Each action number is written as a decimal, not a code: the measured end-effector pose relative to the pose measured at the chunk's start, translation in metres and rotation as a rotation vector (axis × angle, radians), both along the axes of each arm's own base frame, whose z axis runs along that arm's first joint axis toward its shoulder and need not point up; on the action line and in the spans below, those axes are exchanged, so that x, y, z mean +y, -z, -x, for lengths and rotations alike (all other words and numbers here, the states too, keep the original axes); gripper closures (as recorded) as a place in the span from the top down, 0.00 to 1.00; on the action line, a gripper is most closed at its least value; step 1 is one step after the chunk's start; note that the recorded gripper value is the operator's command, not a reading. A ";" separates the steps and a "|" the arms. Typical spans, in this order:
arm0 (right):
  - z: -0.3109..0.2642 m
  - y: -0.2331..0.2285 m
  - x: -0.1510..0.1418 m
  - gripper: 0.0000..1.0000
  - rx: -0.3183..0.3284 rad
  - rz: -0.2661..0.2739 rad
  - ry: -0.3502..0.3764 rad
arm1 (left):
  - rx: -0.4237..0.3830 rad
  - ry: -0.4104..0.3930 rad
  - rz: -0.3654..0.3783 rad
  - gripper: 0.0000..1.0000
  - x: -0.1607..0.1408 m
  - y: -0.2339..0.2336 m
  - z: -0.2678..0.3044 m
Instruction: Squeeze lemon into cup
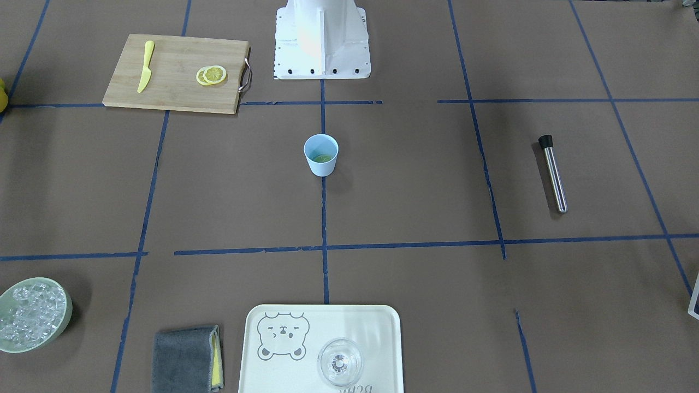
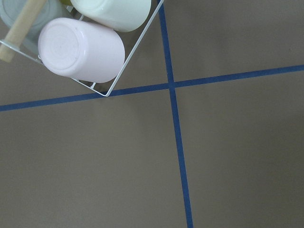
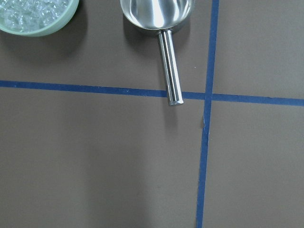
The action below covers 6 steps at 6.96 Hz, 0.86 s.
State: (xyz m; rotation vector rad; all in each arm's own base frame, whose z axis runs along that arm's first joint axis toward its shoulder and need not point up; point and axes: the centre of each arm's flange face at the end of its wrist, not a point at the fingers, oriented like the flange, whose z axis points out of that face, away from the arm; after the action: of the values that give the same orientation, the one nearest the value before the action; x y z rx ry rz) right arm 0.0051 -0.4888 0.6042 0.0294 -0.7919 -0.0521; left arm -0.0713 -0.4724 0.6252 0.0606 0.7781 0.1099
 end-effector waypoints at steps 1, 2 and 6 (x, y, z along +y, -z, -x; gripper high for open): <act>0.000 0.001 0.002 1.00 -0.002 -0.003 0.003 | 0.000 0.000 0.002 1.00 0.000 0.000 0.000; 0.000 0.001 0.003 1.00 -0.005 -0.003 0.004 | 0.001 -0.001 0.000 1.00 0.000 0.001 -0.001; 0.000 -0.009 0.013 1.00 -0.022 0.020 0.012 | 0.000 0.000 -0.005 1.00 -0.001 0.002 -0.001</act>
State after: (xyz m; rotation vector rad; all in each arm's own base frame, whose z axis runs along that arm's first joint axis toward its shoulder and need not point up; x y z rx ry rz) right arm 0.0046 -0.4759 0.6132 0.0065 -0.8146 -0.0556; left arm -0.0708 -0.4739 0.6229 0.0652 0.7782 0.1119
